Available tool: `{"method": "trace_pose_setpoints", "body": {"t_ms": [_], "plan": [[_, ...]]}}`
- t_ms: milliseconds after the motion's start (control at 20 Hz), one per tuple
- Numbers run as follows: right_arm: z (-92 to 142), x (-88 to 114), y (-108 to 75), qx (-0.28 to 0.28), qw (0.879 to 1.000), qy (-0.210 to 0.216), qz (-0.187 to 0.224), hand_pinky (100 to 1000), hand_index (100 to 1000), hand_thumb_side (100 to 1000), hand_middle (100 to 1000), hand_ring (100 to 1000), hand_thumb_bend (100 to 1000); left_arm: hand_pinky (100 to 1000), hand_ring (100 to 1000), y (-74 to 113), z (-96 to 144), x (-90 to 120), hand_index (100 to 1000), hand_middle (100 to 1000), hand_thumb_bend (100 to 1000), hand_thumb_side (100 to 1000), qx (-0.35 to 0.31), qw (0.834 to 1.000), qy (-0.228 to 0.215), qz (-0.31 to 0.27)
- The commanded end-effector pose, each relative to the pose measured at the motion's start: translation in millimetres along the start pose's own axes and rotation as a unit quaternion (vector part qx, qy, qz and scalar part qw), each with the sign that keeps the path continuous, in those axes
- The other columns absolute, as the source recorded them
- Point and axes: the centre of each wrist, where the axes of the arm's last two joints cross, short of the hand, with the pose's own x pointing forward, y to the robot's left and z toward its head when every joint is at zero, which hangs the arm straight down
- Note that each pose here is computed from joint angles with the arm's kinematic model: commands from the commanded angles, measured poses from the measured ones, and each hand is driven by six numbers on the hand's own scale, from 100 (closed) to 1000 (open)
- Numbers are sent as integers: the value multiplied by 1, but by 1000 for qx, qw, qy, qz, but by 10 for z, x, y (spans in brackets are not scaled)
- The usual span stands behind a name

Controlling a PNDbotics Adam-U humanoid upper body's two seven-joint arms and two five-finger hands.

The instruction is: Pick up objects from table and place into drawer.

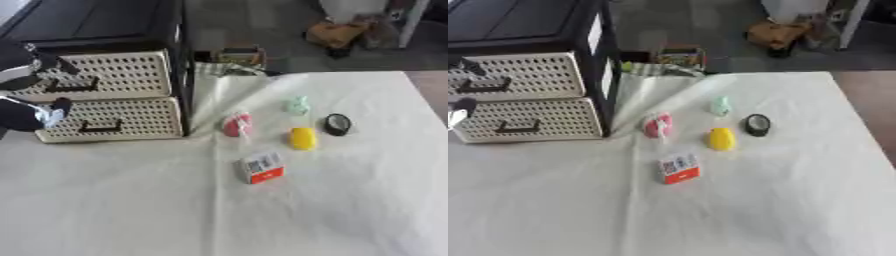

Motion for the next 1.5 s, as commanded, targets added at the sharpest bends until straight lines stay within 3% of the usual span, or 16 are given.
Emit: {"method": "trace_pose_setpoints", "body": {"t_ms": [50, 350, 1000, 1500], "plan": [[-60, 49, -41, -3, 1000, -15, 0, 765, 788, 765, 509, 719, 434, 100, 100, 64, 29, -66, 893, 100, 105, 408, 6, 1000, 14, -10], [-61, 51, -35, -4, 1000, -15, -2, 764, 787, 765, 508, 719, 434, 100, 100, 30, 2, -82, 927, 100, 105, 408, 4, 1000, 21, -11], [-49, 51, -23, -3, 1000, -11, -6, 764, 785, 765, 503, 716, 434, 100, 100, -5, -47, -172, 897, 100, 105, 408, 21, 998, 58, 0], [-41, 50, -14, -4, 1000, -8, -8, 764, 785, 765, 500, 715, 434, 100, 100, -81, -95, -195, 842, 100, 105, 408, -1, 998, 58, -8]]}}
